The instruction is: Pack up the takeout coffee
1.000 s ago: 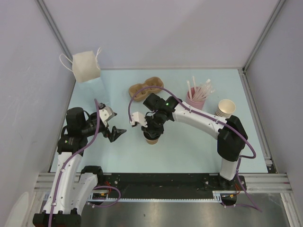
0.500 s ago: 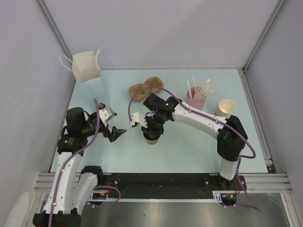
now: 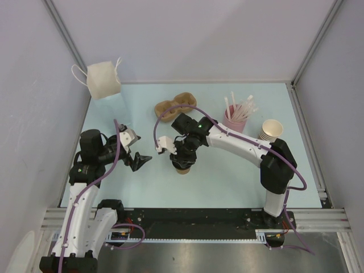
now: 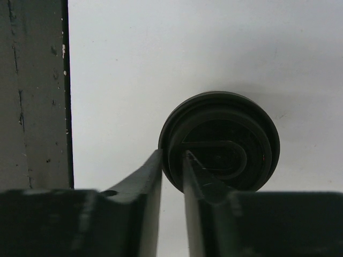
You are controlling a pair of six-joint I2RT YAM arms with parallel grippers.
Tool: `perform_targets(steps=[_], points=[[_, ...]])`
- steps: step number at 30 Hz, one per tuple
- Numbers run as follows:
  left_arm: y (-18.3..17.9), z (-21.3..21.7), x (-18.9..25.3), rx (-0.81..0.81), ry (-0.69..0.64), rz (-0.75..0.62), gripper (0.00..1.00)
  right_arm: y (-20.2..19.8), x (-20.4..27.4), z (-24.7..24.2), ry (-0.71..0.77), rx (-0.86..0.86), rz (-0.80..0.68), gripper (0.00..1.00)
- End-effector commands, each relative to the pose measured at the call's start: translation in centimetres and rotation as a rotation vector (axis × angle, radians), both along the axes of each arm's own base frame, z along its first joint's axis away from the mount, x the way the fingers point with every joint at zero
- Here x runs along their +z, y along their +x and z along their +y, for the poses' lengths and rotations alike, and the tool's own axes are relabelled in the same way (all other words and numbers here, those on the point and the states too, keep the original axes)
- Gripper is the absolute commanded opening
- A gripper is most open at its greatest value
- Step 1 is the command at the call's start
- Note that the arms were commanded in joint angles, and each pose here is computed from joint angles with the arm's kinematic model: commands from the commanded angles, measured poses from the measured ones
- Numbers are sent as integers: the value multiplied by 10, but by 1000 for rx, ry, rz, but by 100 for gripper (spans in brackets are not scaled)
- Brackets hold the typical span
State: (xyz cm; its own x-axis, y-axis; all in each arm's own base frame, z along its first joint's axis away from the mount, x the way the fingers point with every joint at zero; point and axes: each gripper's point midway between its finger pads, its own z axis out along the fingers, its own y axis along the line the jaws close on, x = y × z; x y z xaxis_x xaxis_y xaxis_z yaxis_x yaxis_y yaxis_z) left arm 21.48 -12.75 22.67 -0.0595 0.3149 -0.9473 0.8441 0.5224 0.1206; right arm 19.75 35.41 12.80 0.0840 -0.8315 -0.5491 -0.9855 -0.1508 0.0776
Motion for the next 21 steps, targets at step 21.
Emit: perform_targets(steps=[21], points=[[-3,-8,-5,-100,-8,22,99,20,92,-9,211,-92,-149,66]])
